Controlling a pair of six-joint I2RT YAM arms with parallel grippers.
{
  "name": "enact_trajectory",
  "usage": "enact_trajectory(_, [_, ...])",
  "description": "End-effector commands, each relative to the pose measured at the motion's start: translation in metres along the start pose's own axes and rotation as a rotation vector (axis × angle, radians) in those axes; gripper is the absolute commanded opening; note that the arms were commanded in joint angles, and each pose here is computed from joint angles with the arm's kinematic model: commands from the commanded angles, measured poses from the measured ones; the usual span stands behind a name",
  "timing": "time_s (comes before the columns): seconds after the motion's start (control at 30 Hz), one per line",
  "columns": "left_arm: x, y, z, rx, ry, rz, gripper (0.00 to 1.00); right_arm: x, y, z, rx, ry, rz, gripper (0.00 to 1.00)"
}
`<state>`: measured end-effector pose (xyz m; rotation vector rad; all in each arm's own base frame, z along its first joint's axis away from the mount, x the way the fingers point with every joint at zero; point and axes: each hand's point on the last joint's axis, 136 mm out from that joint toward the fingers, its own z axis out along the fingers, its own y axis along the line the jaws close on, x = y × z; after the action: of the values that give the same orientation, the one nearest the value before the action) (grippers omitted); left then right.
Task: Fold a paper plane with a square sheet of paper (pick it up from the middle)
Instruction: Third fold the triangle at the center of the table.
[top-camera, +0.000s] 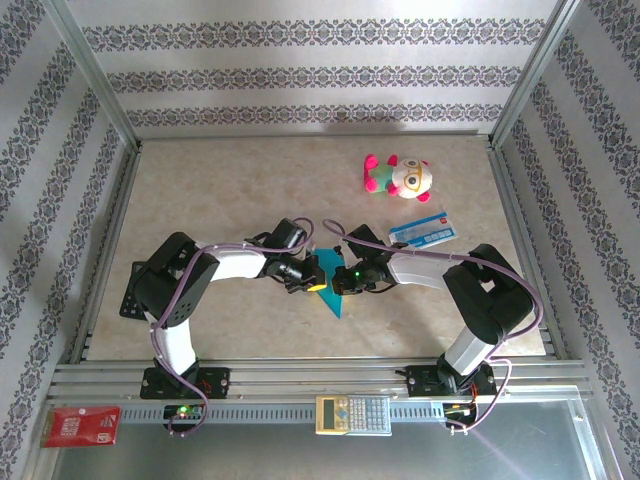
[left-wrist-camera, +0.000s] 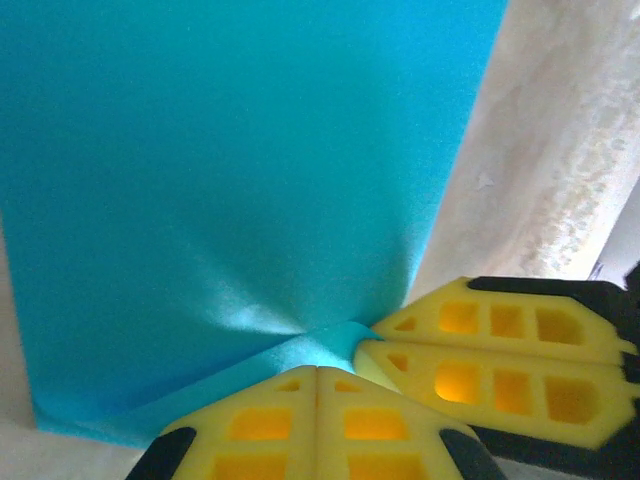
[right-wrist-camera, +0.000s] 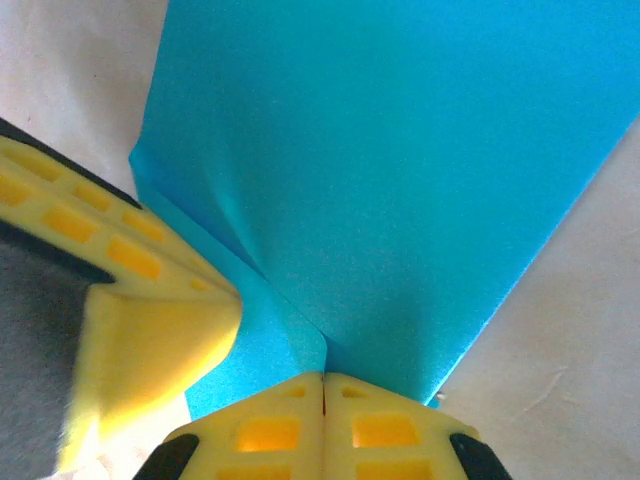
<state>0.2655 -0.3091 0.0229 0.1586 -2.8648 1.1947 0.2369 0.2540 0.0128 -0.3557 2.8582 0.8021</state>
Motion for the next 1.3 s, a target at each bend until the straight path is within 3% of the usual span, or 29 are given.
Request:
enact_trajectory(0.0, [0.004,0.012,0.005,-0.057,0.017,0.017,0.0,0.036,-0.038,0.016,0.125,0.104,0.06,0.0])
enact_trajectory(0.13, [0.002,0.011,0.005,-0.051,0.01,0.017,0.0,0.039,-0.04,0.017,0.128,0.111,0.064,0.0])
enact_trajectory(0.47, [0.006,-0.028,-0.017,0.087,-0.042,0.027,0.05,0.039,-0.039,0.016,0.125,0.105,0.07,0.0])
enact_trajectory(1.27, [0.054,-0.035,-0.002,0.194,-0.065,-0.036,0.0,0.038,-0.041,0.021,0.125,0.095,0.134,0.0])
